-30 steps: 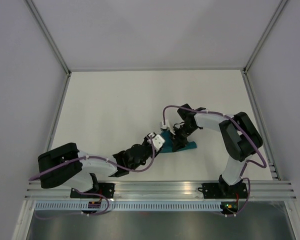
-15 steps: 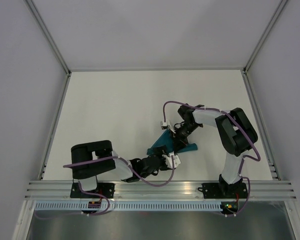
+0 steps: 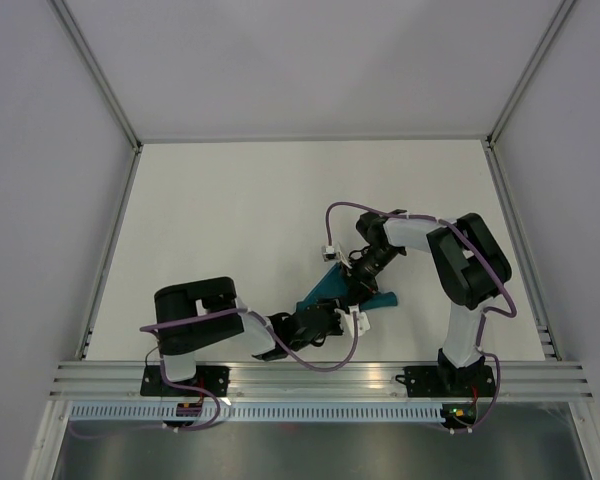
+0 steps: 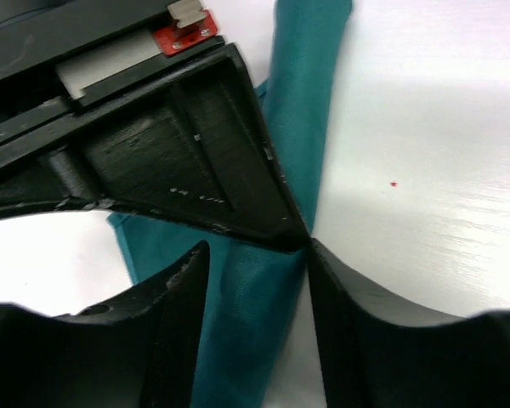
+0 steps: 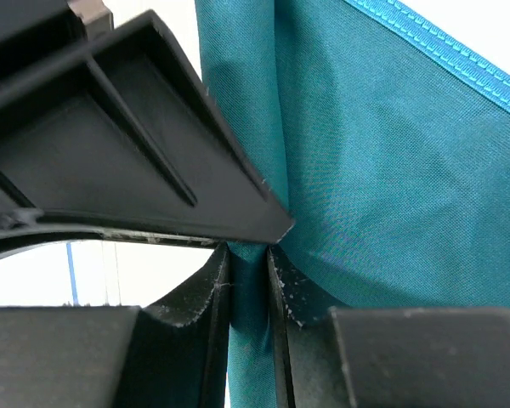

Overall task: Fold the napkin, place the utensils inside, and roll it up
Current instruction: Roll the napkin with the utensil

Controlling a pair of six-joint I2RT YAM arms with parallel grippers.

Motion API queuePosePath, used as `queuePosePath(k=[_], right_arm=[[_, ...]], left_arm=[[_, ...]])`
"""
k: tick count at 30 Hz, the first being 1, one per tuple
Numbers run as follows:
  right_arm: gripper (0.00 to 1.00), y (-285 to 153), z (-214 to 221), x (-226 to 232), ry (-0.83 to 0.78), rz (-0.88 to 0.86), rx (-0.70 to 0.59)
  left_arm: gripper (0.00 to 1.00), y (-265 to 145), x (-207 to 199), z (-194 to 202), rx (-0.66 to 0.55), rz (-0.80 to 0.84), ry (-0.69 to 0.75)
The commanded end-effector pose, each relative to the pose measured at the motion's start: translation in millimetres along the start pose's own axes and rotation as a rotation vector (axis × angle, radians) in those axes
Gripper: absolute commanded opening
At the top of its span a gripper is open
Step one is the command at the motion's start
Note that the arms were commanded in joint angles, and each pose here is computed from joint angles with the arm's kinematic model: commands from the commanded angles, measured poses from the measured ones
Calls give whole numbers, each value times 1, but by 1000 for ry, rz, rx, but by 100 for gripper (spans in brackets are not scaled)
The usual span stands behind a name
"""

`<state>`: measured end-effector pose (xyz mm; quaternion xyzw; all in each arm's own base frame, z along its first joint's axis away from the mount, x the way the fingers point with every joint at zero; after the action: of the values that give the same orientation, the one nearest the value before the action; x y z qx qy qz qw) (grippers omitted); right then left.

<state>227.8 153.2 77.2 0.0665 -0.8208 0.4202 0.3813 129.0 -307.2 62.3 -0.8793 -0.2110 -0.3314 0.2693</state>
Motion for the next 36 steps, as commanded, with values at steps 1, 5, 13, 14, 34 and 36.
queuePosePath(k=[1,5,13,14,34,36], right_arm=[[14,9,19,-22,-21,82,132],[14,8,18,-22,-20,82,132],[33,3,13,-17,-36,90,104],[37,1,11,-16,-38,91,97],[54,-79,-10,34,-270,366,-235],[55,-79,-2,41,-324,403,-263]], left_arm=[[49,-3,-12,12,65,167,-41],[28,-4,-16,17,91,230,-110],[2,-4,-14,20,99,311,-196],[2,-3,-14,20,101,319,-212],[2,3,9,43,115,653,-758],[2,4,9,44,106,694,-805]])
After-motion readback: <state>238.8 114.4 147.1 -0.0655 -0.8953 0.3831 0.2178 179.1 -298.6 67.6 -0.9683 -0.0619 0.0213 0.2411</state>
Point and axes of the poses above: each gripper's point midway between its finger pads, its own y axis out along the fingers, its own x axis along the line the jaws close on, z = x × y, the point moved 10 cm from there along -y, back along the fingers, and after that the axes turned 15 degrees about y, right-handed, at the moved point
